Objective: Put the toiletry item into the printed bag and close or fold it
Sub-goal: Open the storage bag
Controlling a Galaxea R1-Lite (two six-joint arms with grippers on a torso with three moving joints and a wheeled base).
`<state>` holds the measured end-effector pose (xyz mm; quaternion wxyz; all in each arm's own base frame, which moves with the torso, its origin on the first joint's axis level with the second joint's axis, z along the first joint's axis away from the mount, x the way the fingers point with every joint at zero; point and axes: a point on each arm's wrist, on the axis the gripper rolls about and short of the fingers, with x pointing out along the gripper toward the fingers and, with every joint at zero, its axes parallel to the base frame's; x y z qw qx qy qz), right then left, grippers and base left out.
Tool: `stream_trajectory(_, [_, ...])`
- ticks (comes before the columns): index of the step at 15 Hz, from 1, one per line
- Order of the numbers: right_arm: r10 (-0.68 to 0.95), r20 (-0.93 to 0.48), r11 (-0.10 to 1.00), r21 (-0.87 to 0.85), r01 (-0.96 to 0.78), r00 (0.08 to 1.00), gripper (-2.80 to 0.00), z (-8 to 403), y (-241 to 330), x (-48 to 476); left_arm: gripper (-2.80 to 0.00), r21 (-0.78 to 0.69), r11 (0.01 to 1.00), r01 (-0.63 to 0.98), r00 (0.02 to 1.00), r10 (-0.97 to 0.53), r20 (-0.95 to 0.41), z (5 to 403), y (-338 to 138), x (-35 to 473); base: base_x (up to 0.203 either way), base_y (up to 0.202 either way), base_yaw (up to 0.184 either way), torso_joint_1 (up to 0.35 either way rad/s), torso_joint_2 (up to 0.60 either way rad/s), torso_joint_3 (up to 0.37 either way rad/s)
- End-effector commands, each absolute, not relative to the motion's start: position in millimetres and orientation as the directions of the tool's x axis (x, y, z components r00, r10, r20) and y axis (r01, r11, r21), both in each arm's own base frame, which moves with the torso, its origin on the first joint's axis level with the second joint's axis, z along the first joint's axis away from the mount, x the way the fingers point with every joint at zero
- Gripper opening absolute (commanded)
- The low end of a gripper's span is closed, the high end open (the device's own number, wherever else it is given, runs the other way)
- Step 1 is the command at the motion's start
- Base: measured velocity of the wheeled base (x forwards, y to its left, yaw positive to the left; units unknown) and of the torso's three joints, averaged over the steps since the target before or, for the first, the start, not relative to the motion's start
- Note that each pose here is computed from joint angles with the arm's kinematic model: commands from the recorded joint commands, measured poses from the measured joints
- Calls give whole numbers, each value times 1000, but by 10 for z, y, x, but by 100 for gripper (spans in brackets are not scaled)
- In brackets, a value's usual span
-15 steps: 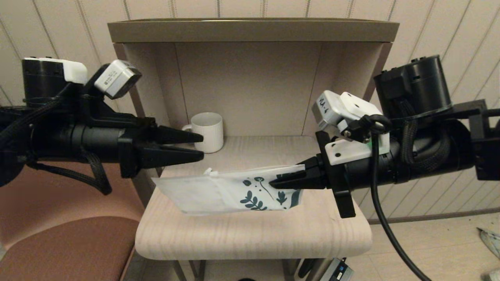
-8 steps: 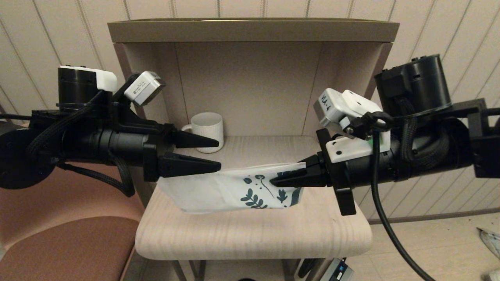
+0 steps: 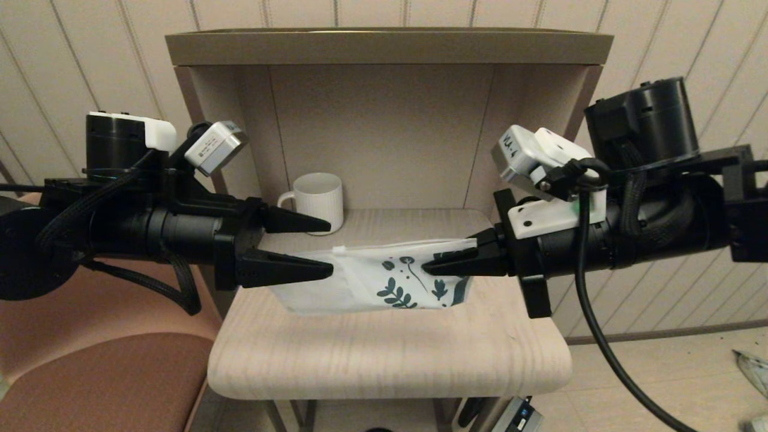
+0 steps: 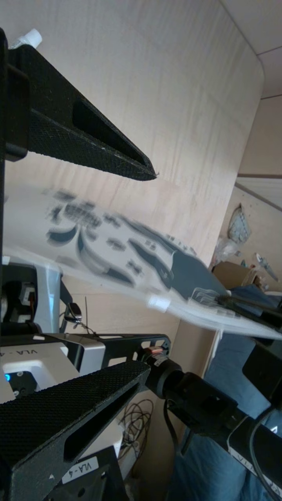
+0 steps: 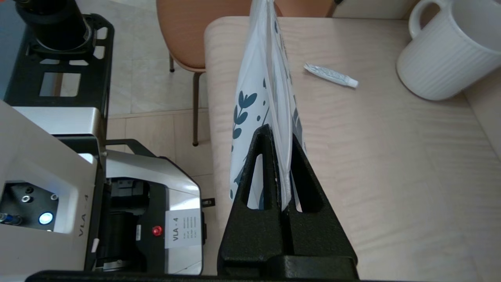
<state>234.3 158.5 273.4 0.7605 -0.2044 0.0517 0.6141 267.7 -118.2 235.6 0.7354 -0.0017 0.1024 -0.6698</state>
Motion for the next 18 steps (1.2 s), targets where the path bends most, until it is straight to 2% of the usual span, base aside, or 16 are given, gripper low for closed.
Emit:
stream_trajectory(1, [914, -329, 159, -247, -956, 237, -280, 2731, 1585, 2346, 0, -126, 97, 987, 79, -987, -140, 2395, -1173, 2661, 0, 0, 0, 0, 0, 0])
stream_trajectory(18, [916, -332, 146, -242, -959, 223, -280, 2716, 1643, 2366, 0, -126, 94, 988, 76, -987, -142, 2394, -1178, 2638, 0, 0, 0, 0, 0, 0])
